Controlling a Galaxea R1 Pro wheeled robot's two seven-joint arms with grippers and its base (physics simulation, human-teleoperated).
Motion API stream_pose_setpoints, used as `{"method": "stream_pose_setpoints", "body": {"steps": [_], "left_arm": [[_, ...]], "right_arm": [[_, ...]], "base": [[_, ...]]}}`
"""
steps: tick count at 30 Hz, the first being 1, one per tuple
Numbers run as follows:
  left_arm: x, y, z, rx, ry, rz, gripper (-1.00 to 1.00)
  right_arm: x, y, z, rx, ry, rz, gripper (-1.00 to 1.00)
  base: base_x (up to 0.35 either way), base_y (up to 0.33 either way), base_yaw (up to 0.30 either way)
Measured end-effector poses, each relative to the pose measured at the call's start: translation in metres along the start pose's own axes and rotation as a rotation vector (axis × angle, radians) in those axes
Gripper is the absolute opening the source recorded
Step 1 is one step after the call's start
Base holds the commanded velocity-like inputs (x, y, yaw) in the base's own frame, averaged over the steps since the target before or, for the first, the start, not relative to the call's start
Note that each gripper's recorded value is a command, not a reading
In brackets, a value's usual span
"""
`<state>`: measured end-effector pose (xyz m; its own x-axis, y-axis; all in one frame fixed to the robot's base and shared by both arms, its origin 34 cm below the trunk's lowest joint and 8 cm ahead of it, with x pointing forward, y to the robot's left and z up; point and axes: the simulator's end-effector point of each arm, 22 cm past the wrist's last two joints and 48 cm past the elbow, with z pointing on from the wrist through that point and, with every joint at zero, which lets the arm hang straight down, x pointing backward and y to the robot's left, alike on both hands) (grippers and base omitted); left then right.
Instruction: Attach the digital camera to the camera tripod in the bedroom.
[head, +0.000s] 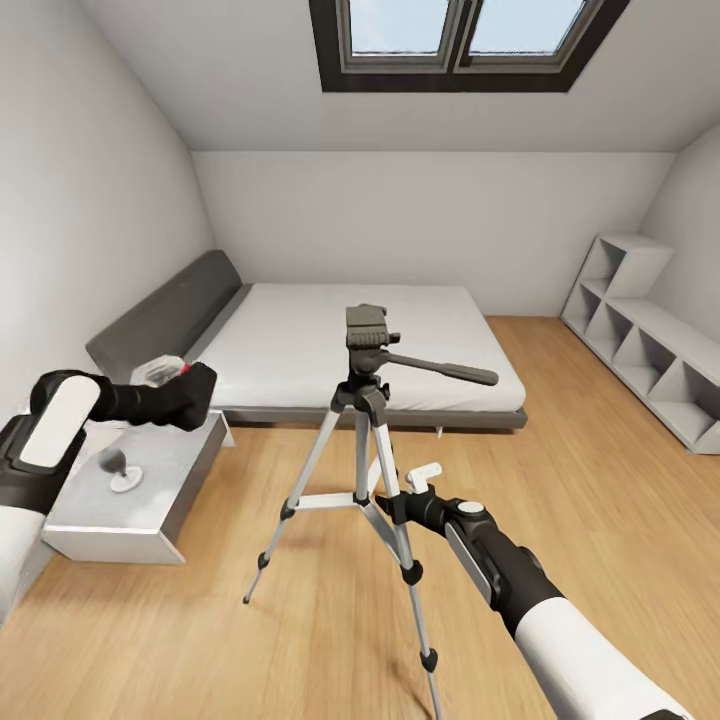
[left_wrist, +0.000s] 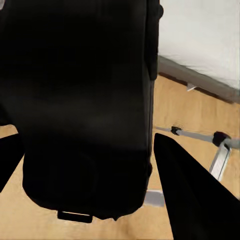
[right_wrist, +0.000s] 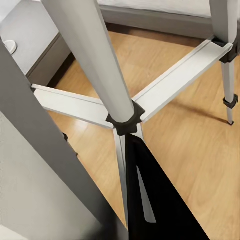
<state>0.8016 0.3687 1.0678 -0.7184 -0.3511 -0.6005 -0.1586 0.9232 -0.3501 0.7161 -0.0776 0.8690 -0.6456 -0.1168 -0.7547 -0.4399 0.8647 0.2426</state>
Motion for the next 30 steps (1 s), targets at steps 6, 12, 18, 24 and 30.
{"method": "stream_pose_setpoints", "body": {"steps": [6,12,18,24,30], "left_arm": [[-0.091,-0.047,-0.017,0.09,-0.071,-0.079,-1.0],[-0.157,-0.131,-0.036,0.208,-0.088,-0.127,-1.0],[-0.204,-0.201,-0.069,0.236,-0.116,-0.098,-1.0],[-0.234,-0.231,-0.1,0.239,-0.157,-0.065,-1.0],[-0.23,-0.252,-0.102,0.232,-0.155,-0.01,-1.0]], "right_arm": [[0.0,0.0,0.0,0.0,0.0,0.001,-1.0],[0.001,0.0,0.0,0.0,0.0,0.0,-1.0],[0.001,0.001,0.0,-0.001,0.001,-0.001,-1.0],[0.0,0.0,0.0,0.0,0.001,0.001,-1.0],[0.0,0.0,0.0,0.0,0.001,0.0,-1.0]], "base": [[0.0,0.0,0.0],[0.0,0.0,0.0],[0.0,0.0,0.0],[0.0,0.0,0.0],[0.0,0.0,0.0]]}}
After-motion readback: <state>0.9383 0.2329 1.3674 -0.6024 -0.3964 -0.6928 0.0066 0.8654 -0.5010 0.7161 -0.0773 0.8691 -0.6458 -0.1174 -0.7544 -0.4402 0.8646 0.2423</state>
